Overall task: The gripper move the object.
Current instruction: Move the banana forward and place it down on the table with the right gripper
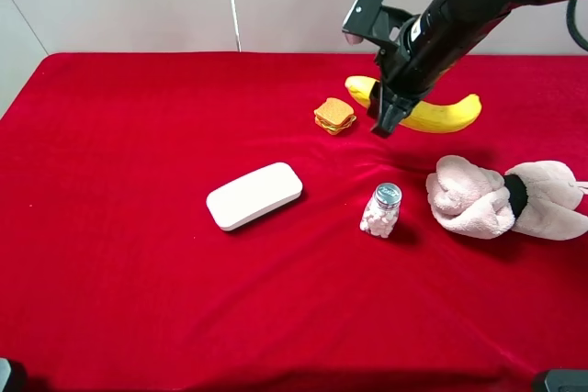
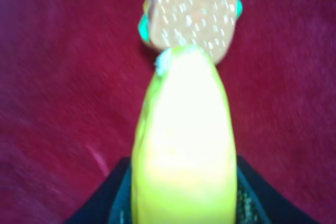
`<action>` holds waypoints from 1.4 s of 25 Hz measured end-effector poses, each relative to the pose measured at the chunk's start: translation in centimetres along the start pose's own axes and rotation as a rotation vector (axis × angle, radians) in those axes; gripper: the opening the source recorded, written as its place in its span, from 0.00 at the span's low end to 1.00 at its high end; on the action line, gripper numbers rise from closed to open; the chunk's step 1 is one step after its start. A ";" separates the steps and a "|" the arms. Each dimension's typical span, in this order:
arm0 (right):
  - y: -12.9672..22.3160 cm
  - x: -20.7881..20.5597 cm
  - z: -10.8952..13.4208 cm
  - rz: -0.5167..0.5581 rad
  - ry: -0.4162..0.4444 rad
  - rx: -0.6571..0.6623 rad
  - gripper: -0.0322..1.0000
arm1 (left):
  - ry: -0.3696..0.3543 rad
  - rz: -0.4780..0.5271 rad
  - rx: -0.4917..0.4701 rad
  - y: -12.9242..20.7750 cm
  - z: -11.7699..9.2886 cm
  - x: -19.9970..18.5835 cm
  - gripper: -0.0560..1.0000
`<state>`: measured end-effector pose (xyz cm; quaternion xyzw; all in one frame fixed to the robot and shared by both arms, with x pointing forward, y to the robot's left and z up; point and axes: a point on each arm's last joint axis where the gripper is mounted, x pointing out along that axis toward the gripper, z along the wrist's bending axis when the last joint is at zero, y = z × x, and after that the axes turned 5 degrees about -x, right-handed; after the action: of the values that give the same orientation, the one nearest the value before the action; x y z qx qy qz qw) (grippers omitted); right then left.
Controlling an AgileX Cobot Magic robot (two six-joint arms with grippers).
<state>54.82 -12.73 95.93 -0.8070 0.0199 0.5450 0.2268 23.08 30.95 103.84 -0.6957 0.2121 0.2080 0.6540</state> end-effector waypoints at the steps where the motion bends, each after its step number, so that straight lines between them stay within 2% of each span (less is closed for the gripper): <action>1: -0.3 -0.2 0.2 -0.012 -0.006 0.011 0.29 | 0.000 0.000 0.000 0.0 0.0 0.0 0.95; 8: -2.9 -1.9 1.2 -0.102 -0.026 0.038 0.29 | 0.000 0.000 0.000 0.0 0.0 0.0 0.95; 19: -8.2 -4.5 3.3 -0.200 -0.048 -0.073 0.29 | 0.000 0.000 0.000 0.0 0.0 0.0 0.95; 35: -18.0 -0.2 6.5 -0.175 -0.173 -0.222 0.29 | 0.000 0.000 0.000 0.0 0.0 0.0 0.95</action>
<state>54.08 5.87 100.37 -0.7758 -0.1304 0.5893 0.1840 23.08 30.95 103.84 -0.6957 0.2121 0.2080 0.6540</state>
